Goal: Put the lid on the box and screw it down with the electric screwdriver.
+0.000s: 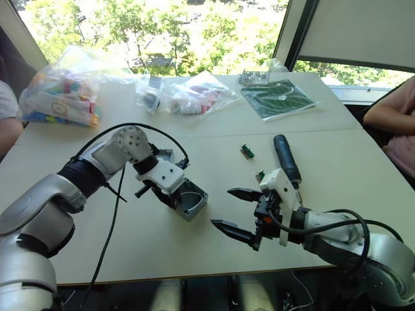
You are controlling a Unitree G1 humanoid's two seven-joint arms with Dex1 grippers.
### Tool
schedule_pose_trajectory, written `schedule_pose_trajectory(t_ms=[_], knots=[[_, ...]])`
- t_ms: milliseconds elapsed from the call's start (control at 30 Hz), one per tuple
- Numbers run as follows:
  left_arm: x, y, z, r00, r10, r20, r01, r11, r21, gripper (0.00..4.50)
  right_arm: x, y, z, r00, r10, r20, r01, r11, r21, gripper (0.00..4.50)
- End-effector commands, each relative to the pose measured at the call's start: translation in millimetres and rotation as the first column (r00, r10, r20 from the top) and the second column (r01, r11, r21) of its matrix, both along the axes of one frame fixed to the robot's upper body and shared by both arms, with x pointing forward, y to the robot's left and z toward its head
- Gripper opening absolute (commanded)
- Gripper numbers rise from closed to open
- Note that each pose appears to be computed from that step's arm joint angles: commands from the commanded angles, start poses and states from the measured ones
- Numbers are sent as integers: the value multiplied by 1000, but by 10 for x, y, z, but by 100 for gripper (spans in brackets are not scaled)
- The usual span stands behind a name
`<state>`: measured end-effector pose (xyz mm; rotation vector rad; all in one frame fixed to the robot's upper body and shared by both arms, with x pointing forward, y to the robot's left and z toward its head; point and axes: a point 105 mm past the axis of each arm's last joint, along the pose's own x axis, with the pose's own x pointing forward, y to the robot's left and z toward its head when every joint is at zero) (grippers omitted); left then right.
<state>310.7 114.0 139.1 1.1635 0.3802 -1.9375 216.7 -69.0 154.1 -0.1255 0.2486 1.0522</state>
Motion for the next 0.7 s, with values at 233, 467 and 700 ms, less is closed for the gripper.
schedule_pose_trajectory(t_ms=[233, 467, 700], knots=[[122, 381, 1078, 858, 495, -139, -514, 823, -244, 256, 51, 43, 307, 992, 57, 111, -67, 994, 86, 450], [727, 875, 1275, 215, 931, -294, -915, 87, -394, 256, 165, 209, 615, 958, 152, 242, -171, 983, 60, 450], [706, 1174, 794, -285, 908, -308, -911, -356, -206, 256, 274, 413, 588, 905, 284, 317, -264, 959, -106, 450]])
